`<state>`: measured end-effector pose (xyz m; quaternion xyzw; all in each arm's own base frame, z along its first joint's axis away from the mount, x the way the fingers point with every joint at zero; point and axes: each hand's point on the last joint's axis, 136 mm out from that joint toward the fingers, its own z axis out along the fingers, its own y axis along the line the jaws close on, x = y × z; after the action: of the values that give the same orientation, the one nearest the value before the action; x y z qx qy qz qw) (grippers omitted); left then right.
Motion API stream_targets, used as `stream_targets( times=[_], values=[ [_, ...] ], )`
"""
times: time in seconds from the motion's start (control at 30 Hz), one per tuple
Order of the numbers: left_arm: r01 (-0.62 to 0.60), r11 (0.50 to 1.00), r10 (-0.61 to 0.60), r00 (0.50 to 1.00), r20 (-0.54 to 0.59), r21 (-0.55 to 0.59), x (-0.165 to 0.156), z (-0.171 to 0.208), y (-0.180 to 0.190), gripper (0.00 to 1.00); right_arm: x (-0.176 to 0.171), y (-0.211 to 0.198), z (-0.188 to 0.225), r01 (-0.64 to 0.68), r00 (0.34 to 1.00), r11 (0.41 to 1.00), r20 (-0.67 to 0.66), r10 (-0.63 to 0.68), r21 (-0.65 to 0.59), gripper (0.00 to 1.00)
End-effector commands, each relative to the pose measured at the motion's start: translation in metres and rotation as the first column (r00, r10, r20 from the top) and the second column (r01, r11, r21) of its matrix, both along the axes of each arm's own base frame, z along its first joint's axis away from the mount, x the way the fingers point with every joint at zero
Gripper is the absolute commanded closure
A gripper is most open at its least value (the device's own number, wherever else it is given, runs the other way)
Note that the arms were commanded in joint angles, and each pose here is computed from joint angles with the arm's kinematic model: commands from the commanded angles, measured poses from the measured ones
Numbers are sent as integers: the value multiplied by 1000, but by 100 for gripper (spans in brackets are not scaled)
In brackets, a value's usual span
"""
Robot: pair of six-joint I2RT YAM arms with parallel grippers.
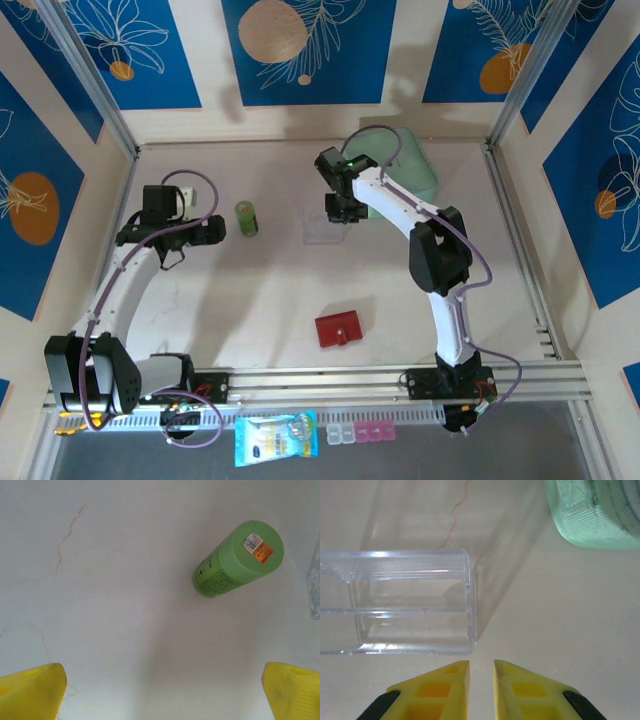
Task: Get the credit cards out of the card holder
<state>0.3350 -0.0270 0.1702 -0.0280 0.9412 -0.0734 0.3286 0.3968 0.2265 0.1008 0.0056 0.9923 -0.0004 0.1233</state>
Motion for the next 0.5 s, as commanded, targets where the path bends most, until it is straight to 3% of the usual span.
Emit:
stream_targets(
  times=[0.0,0.3,0.47],
  values=[
    [8,1000,-8,1000,1,-4,-5,1,1,0,-21,0,13,-13,1000,999,-13,14,37,78],
    [23,999,-23,1000,6,-39,-6,3,-6,0,-98,0,14,-47,995,993,-84,57,109,72],
    [27,998,-26,999,18,-49,-6,6,-8,0,-160,12,11,-5,987,986,-159,31,166,55]
  ],
)
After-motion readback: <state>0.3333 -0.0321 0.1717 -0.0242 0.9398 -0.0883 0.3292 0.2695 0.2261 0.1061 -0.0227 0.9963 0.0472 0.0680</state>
